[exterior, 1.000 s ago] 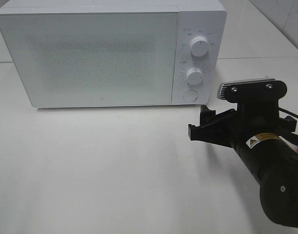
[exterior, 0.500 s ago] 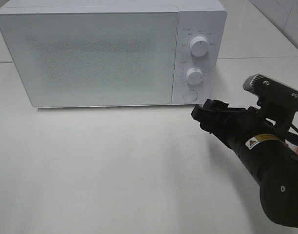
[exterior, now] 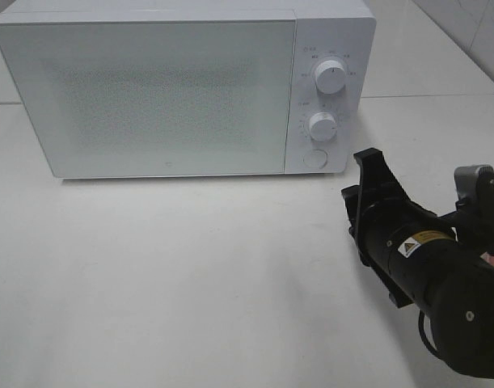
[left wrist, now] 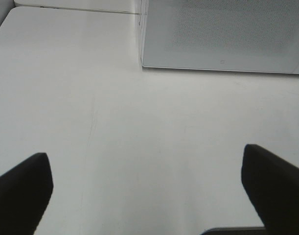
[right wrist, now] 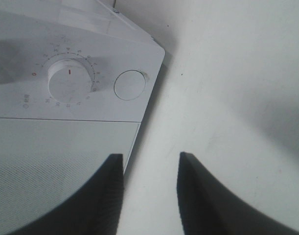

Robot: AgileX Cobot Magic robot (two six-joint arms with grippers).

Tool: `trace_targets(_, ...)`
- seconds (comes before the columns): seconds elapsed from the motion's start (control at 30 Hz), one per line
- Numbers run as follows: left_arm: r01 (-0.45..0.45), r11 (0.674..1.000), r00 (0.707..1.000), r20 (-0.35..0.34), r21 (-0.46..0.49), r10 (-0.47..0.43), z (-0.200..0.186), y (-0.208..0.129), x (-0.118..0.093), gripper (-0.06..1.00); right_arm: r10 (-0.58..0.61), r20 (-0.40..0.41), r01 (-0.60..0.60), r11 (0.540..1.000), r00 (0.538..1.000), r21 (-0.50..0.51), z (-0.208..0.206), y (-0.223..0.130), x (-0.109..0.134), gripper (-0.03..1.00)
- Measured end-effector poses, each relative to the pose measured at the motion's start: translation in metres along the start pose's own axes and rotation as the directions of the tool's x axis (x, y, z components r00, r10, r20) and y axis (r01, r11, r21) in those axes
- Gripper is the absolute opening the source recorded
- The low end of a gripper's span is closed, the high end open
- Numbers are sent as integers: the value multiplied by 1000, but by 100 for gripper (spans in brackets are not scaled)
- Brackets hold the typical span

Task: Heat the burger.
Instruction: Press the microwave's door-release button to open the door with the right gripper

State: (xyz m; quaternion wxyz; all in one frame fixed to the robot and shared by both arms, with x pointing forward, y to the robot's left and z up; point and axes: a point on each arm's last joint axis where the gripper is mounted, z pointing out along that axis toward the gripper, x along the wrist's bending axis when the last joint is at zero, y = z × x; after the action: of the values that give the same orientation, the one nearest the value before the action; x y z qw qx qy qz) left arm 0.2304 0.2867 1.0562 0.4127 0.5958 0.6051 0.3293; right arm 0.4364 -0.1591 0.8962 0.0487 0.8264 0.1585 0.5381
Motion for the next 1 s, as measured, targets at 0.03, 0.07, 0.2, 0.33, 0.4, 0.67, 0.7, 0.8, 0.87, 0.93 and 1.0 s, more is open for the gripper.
trace_targets(0.03,0,1000,1000,0,0,0,0,0,0,99,0,0,0,1000,1000,0,0,0,0,37)
trace_targets(0.07,0,1000,1000,0,0,0,0,0,0,99,28,-3,-28,1000,1000,5,0,0,0,33)
trace_targets(0.2,0,1000,1000,0,0,0,0,0,0,99,98,-8,-98,995,995,18,0,-2,1,20)
trace_targets(0.33,0,1000,1000,0,0,0,0,0,0,99,118,-9,-118,993,993,23,0,-2,1,6)
trace_targets(0.4,0,1000,1000,0,0,0,0,0,0,99,130,-9,-130,991,991,23,0,-2,1,2)
trace_targets(0.67,0,1000,1000,0,0,0,0,0,0,99,174,21,-174,985,985,14,5,-3,-7,0)
trace_targets(0.7,0,1000,1000,0,0,0,0,0,0,99,186,32,-187,982,982,13,8,-4,-10,0)
trace_targets(0.8,0,1000,1000,0,0,0,0,0,0,99,197,24,-197,980,980,22,14,-8,-9,0)
trace_targets(0.87,0,1000,1000,0,0,0,0,0,0,99,198,18,-198,980,980,25,16,-10,-8,0)
trace_targets(0.93,0,1000,1000,0,0,0,0,0,0,99,202,8,-202,979,979,28,21,-14,-5,0)
trace_targets(1.0,0,1000,1000,0,0,0,0,0,0,99,208,0,-208,978,978,30,27,-16,-2,0)
